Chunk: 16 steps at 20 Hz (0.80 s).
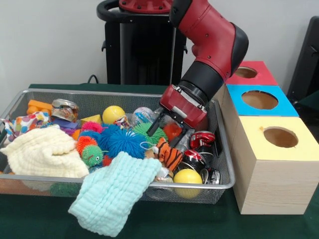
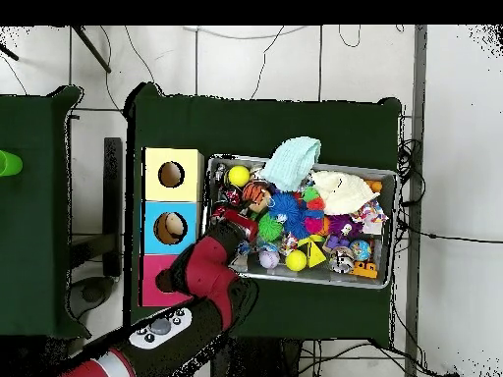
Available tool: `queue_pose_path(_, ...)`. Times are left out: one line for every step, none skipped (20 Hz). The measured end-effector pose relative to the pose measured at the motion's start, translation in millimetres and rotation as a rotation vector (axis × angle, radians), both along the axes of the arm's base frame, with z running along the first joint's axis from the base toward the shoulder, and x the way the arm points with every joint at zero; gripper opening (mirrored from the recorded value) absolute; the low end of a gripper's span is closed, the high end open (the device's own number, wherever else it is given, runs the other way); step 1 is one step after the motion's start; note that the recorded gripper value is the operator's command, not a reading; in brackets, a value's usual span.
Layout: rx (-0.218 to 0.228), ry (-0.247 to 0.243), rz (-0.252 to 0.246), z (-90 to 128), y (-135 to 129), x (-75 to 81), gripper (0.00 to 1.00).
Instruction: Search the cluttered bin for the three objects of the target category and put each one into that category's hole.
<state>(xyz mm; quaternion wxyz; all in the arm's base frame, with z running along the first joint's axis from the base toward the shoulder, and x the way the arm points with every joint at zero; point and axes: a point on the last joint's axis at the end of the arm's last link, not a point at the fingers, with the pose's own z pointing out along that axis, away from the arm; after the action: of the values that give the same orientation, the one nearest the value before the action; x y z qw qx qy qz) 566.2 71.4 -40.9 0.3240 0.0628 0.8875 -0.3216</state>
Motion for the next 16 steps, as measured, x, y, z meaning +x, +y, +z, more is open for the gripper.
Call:
queue_pose_path(0.000,0.003,0.006,0,-2,1.5,1.00)
queue_pose_path(-0.002,0.007,0.011,-1,-4,2.2,1.00)
queue_pose_path(-0.005,0.015,0.020,-2,-8,2.3,1.00)
queue_pose_path(-0.008,0.020,0.025,-3,-11,2.1,1.00)
queue_pose_path(-0.011,0.025,0.030,-3,-15,1.7,1.00)
queue_pose_path(-0.015,0.029,0.036,-4,-19,1.4,1.00)
queue_pose_path(-0.017,0.030,0.039,-4,-21,1.2,1.00)
queue_pose_path(-0.018,0.030,0.041,-4,-23,1.3,1.00)
queue_pose_path(-0.019,0.029,0.042,-4,-24,1.4,1.00)
queue_pose_path(-0.020,0.028,0.044,-4,-25,1.6,1.00)
queue_pose_path(-0.022,0.027,0.047,-4,-26,1.8,1.00)
queue_pose_path(-0.023,0.026,0.049,-4,-26,2.0,1.00)
queue_pose_path(-0.024,0.024,0.055,-4,-26,2.4,1.00)
queue_pose_path(-0.025,0.024,0.056,-4,-26,2.5,1.00)
queue_pose_path(-0.025,0.024,0.056,-4,-26,2.4,1.00)
queue_pose_path(-0.026,0.025,0.057,-5,-26,2.3,1.00)
